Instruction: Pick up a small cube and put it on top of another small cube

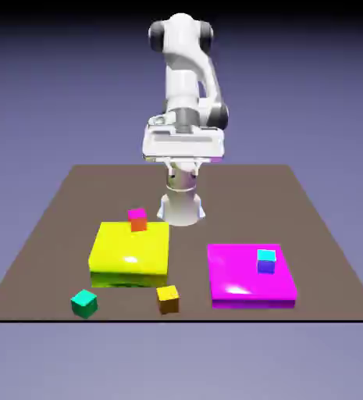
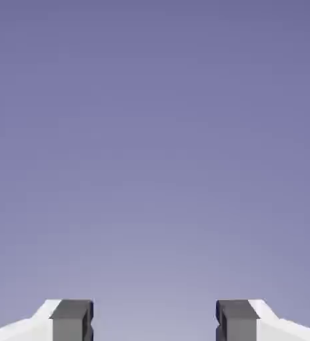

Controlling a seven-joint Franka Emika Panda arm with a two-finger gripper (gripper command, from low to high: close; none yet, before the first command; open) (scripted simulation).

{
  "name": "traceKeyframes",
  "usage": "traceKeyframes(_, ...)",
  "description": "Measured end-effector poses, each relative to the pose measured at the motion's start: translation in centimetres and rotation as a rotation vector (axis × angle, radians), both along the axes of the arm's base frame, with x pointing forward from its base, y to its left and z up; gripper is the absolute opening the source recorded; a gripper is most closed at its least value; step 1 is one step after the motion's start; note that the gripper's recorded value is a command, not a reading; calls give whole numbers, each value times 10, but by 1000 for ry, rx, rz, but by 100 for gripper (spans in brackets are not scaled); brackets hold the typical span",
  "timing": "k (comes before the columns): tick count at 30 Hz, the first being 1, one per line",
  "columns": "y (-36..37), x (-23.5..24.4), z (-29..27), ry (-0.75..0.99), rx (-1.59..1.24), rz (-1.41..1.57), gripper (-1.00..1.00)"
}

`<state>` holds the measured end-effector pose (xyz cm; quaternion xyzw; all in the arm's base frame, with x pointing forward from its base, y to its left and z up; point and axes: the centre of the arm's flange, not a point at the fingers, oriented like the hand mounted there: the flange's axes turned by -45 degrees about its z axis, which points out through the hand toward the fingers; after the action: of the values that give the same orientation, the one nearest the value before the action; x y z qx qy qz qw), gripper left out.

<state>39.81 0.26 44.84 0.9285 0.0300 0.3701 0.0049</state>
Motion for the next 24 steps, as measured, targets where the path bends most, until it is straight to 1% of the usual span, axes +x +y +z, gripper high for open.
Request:
traceKeyframes(7,-12,45,-66,223,-14,50,0)
traceKeyframes(13,-23,73,-134,411,-33,96,0)
traceKeyframes(22,-41,94,-246,684,-74,175,0)
traceKeyframes(24,-42,94,-252,699,-77,180,0)
